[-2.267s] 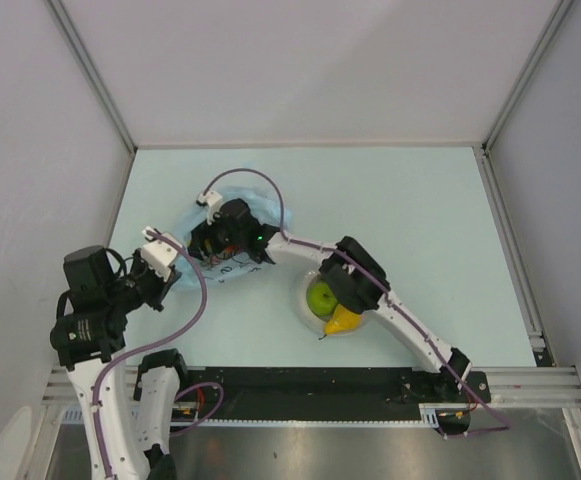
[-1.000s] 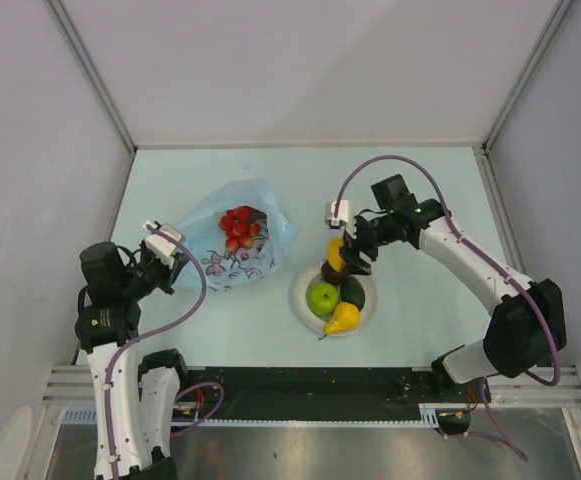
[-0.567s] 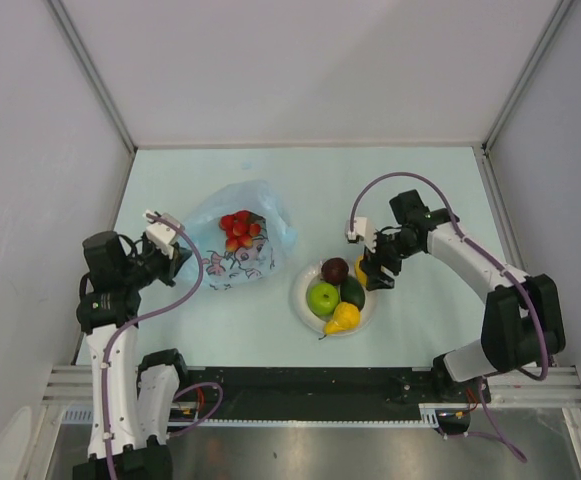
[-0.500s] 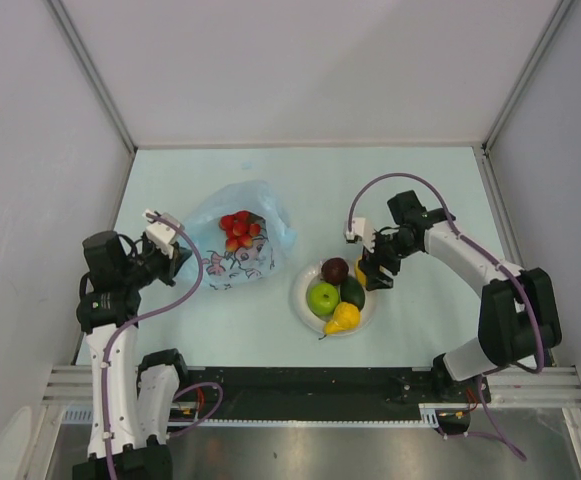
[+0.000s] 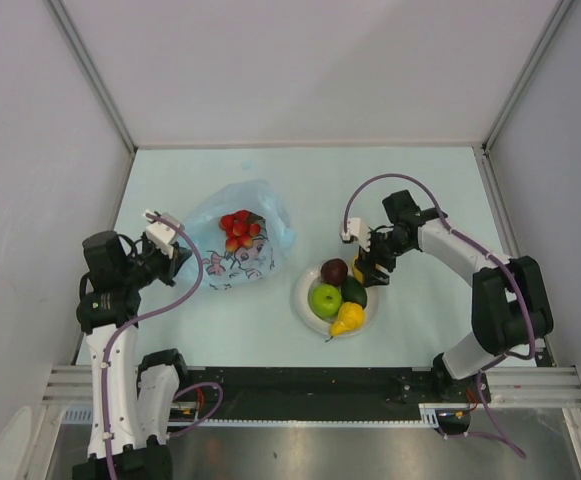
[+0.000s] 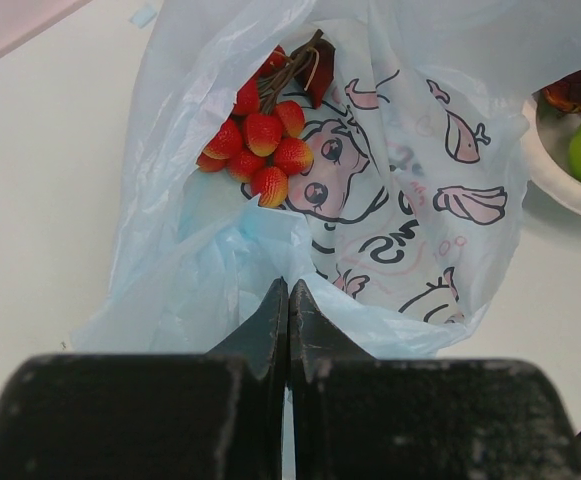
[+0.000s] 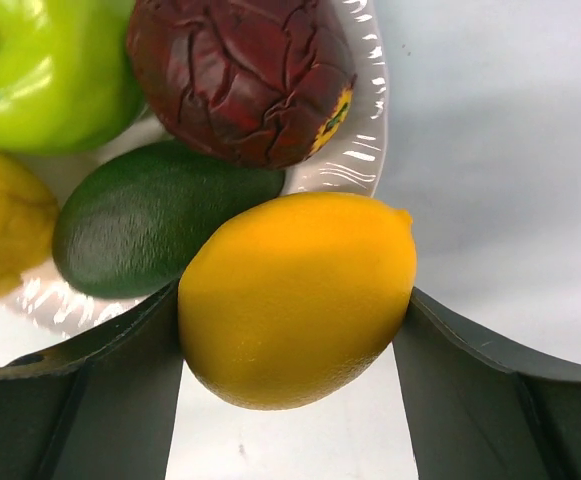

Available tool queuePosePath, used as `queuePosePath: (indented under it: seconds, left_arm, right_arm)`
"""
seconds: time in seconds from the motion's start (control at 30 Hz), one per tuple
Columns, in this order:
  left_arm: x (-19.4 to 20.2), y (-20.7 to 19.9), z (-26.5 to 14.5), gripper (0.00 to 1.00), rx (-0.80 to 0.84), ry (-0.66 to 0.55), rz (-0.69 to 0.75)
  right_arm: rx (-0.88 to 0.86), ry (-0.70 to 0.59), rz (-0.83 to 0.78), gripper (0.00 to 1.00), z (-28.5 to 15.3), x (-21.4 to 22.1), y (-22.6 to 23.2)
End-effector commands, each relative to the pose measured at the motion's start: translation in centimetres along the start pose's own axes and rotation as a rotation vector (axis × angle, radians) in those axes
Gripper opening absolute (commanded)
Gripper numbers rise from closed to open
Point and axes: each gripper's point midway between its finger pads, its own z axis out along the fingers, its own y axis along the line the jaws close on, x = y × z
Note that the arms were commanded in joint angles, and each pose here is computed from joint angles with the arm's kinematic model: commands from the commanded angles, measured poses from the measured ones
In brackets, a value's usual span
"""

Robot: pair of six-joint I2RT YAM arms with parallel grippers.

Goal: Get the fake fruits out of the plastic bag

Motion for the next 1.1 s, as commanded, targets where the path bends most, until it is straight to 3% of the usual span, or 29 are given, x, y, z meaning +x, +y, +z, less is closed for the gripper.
queuePosePath:
  seconds: [0.0,0.8,1.07]
  left_arm:
    - [-1.7,0.1,-0.6,0.01,-0.007,-0.033,0.027]
    - [-1.1,0.2,-0.3,0.02,-0.015,-0.03,0.027]
    - [-0.9,0.1,-0.3,0.02,-0.017,-0.036,0.025]
  right_arm:
    - [-0.006,0.02,-0.075,0.43,1.5,0.1,-0.7]
    - [-0.159,0.063,-0.289,0.47,0.6,0.4,3.4]
    - [-0.104,0.056,-0.268,0.64,0.7,-0.1,2.2]
